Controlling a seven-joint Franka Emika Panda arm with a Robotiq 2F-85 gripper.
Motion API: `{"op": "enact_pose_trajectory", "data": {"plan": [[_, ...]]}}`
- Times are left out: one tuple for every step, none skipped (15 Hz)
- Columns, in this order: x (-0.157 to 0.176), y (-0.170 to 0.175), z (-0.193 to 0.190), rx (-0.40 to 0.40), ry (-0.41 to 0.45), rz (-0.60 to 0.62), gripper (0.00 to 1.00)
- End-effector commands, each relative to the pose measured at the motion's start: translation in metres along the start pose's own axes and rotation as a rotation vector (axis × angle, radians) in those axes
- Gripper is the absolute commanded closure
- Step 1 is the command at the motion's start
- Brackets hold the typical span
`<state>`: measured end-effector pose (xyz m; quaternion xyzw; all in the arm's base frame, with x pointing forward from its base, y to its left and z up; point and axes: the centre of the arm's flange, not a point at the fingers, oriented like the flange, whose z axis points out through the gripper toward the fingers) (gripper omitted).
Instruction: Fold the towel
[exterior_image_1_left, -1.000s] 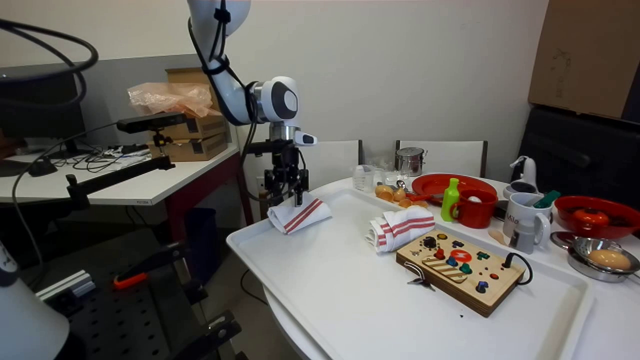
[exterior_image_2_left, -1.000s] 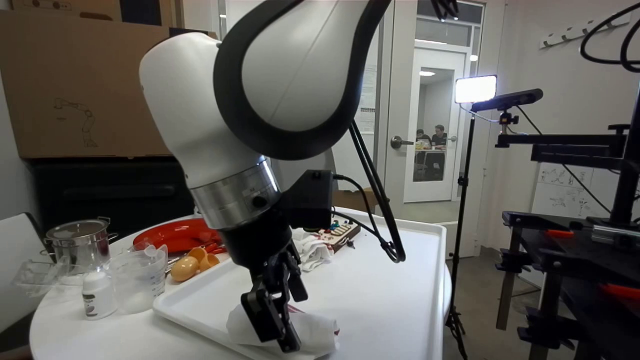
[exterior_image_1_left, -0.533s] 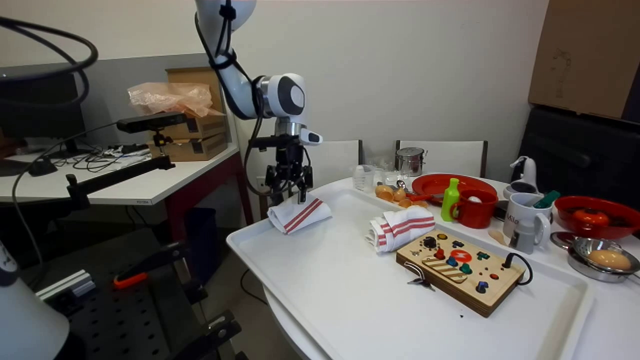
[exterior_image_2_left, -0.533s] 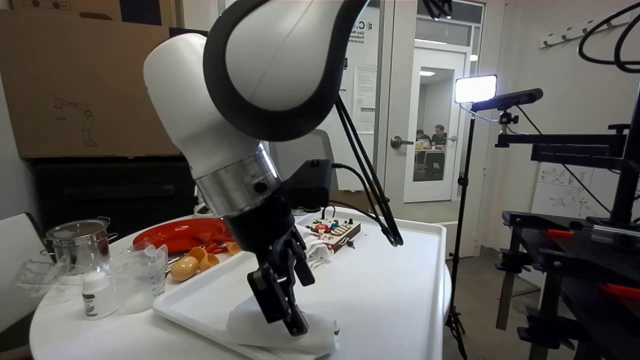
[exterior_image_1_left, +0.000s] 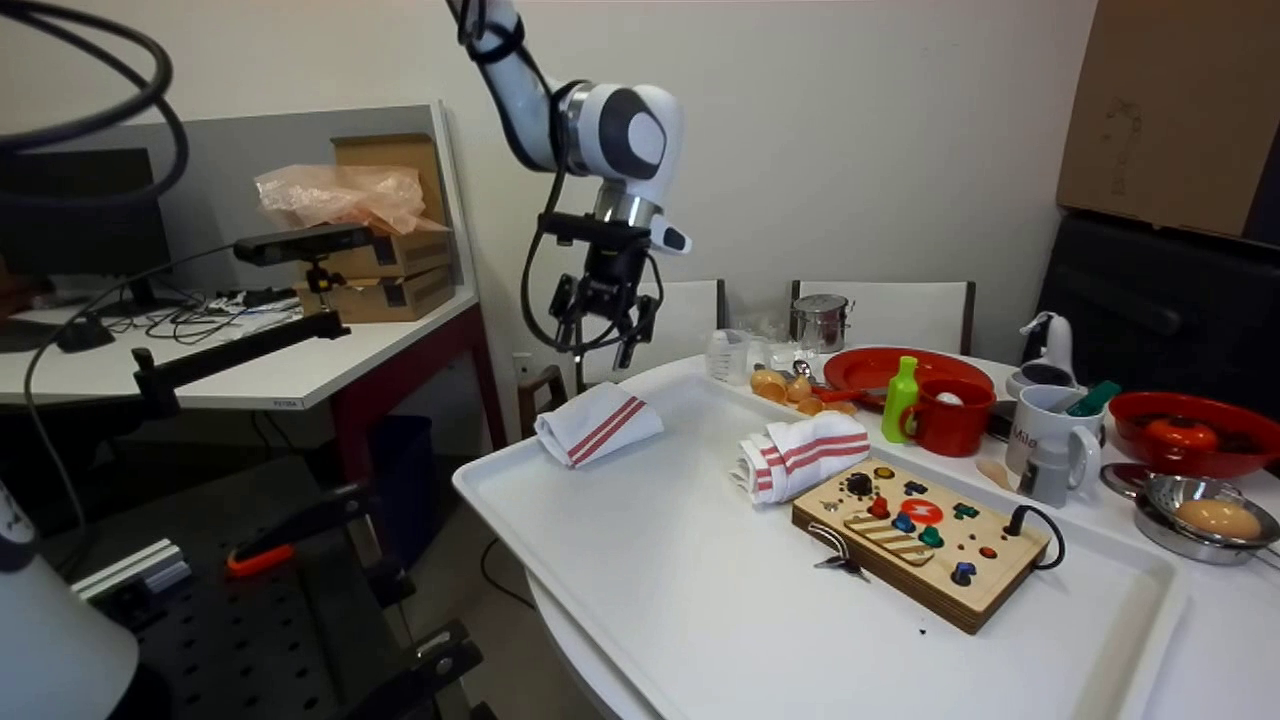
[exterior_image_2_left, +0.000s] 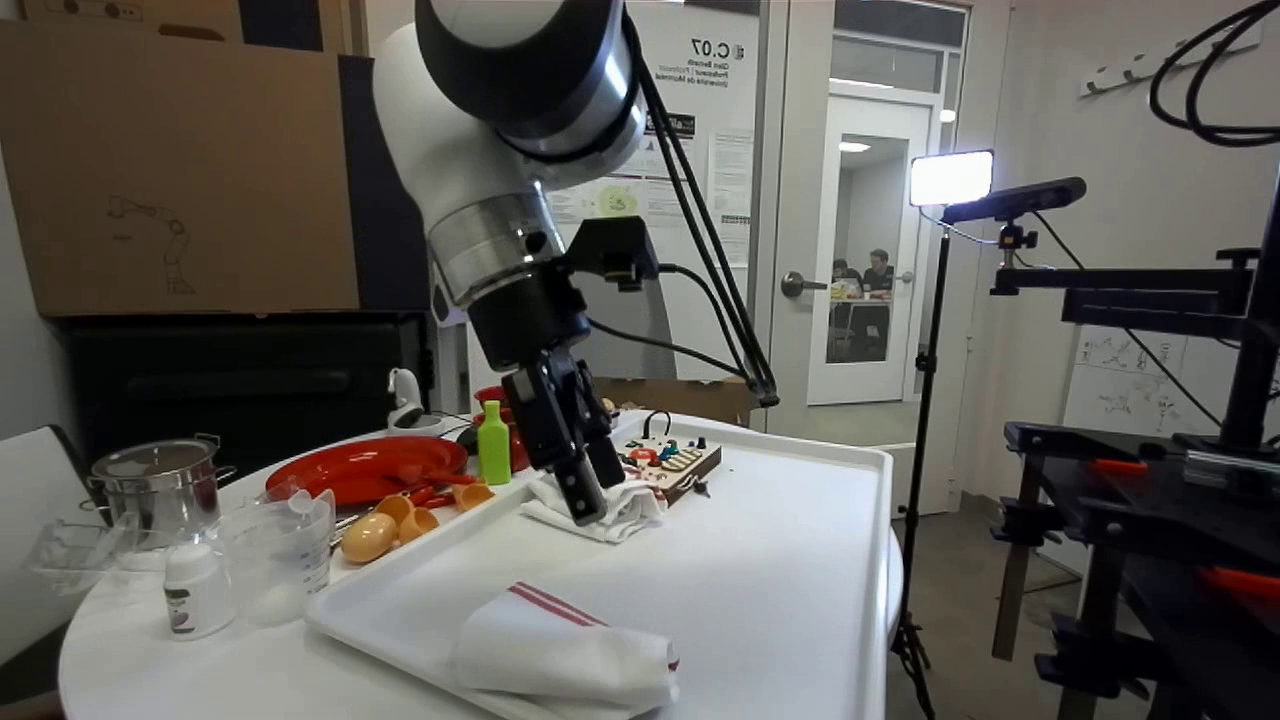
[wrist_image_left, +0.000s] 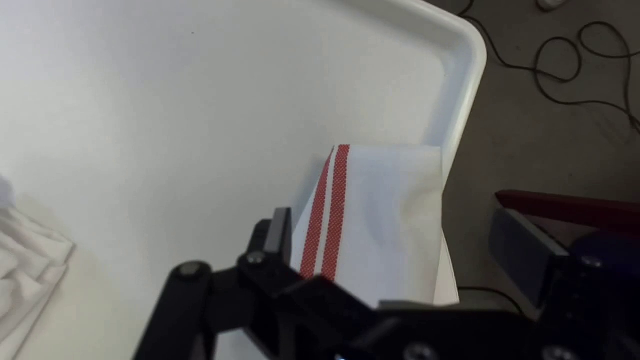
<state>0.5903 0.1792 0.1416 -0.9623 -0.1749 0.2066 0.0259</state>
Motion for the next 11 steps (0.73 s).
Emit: {"op": "enact_pose_trajectory", "data": {"plan": [[-0.025, 0.018, -0.020, 0.012, 0.076, 0.017, 0.00], [-0.030, 0.023, -0.023, -0.001, 0.114, 0.031, 0.00], [-0.034, 0.027, -0.026, -0.009, 0.148, 0.034, 0.00], [-0.039, 0.031, -0.028, -0.017, 0.179, 0.034, 0.00], [-0.011, 0.029, -0.026, -0.008, 0.129, 0.040, 0.00], [-0.015, 0.032, -0.027, -0.012, 0.150, 0.044, 0.00], [-0.018, 0.033, -0.028, -0.015, 0.158, 0.047, 0.00], [-0.021, 0.033, -0.028, -0.016, 0.161, 0.047, 0.00], [-0.022, 0.032, -0.028, -0.017, 0.161, 0.047, 0.00], [-0.023, 0.032, -0.028, -0.017, 0.162, 0.046, 0.00], [-0.024, 0.032, -0.028, -0.017, 0.162, 0.046, 0.00]]}}
